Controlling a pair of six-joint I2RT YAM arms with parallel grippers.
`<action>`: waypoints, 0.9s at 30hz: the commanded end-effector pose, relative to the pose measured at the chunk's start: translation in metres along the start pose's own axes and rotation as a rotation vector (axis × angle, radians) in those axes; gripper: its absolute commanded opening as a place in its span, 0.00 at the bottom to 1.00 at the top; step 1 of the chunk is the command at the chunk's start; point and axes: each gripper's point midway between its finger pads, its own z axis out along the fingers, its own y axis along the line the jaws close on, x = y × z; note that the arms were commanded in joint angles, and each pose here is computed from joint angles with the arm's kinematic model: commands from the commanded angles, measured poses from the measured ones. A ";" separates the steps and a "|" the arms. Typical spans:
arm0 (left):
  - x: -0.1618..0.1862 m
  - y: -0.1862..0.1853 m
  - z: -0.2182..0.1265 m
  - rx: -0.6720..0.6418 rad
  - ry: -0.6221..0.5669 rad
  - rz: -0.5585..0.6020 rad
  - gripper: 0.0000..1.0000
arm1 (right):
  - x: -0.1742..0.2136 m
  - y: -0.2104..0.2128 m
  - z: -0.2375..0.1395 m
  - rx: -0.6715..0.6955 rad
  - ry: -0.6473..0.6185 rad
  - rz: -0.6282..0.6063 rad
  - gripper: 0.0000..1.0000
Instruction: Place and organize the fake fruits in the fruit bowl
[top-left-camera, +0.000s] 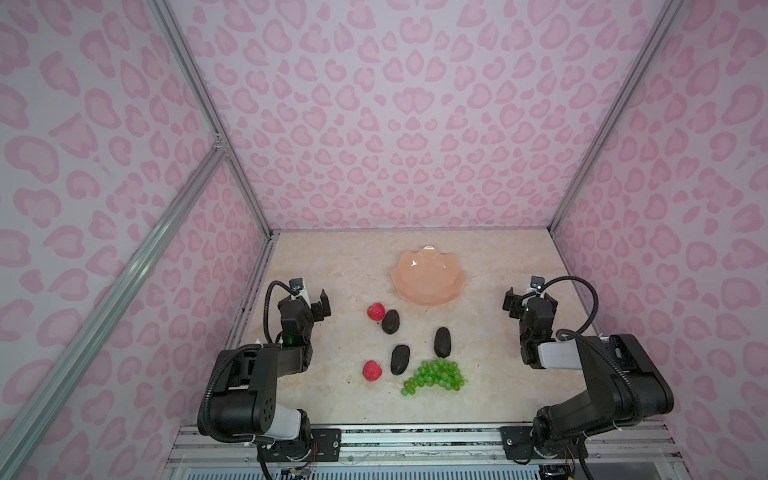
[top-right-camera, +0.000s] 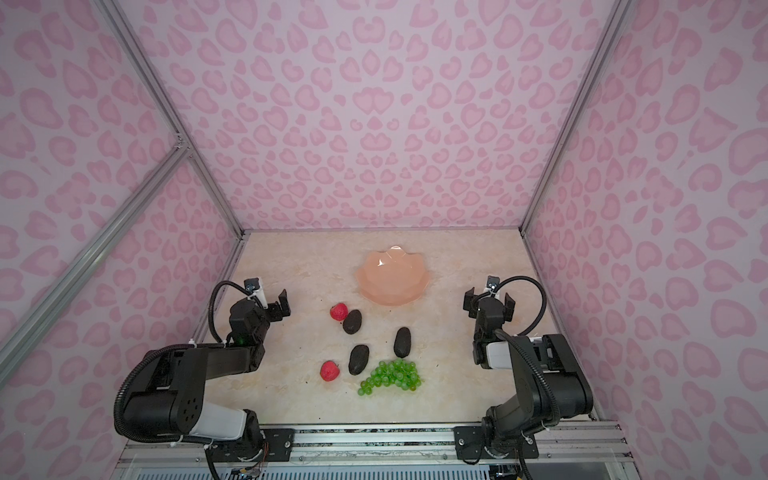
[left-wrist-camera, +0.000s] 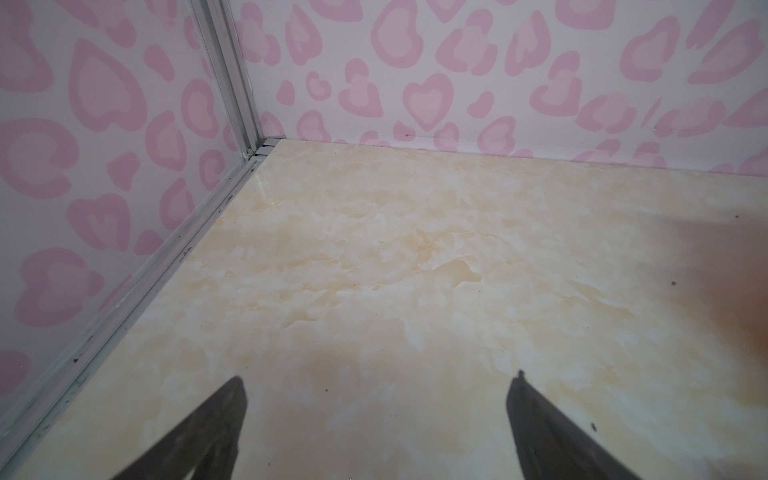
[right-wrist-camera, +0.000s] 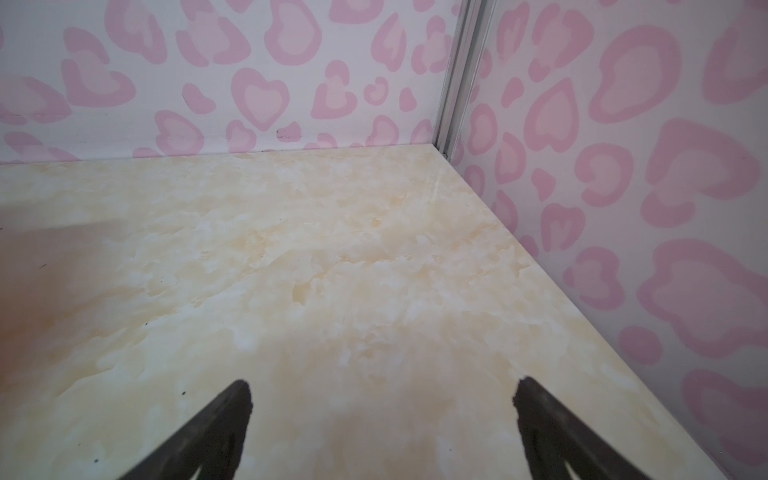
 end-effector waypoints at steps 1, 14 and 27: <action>-0.011 -0.001 0.001 0.010 -0.038 -0.004 0.98 | 0.000 0.002 0.000 -0.008 -0.001 0.003 0.99; -0.021 0.006 -0.003 -0.029 -0.044 -0.019 0.98 | -0.020 -0.008 -0.003 0.058 -0.019 0.014 0.99; -0.075 -0.024 -0.059 0.121 0.124 -0.505 0.91 | -0.065 0.100 -0.097 -0.366 0.359 0.287 0.87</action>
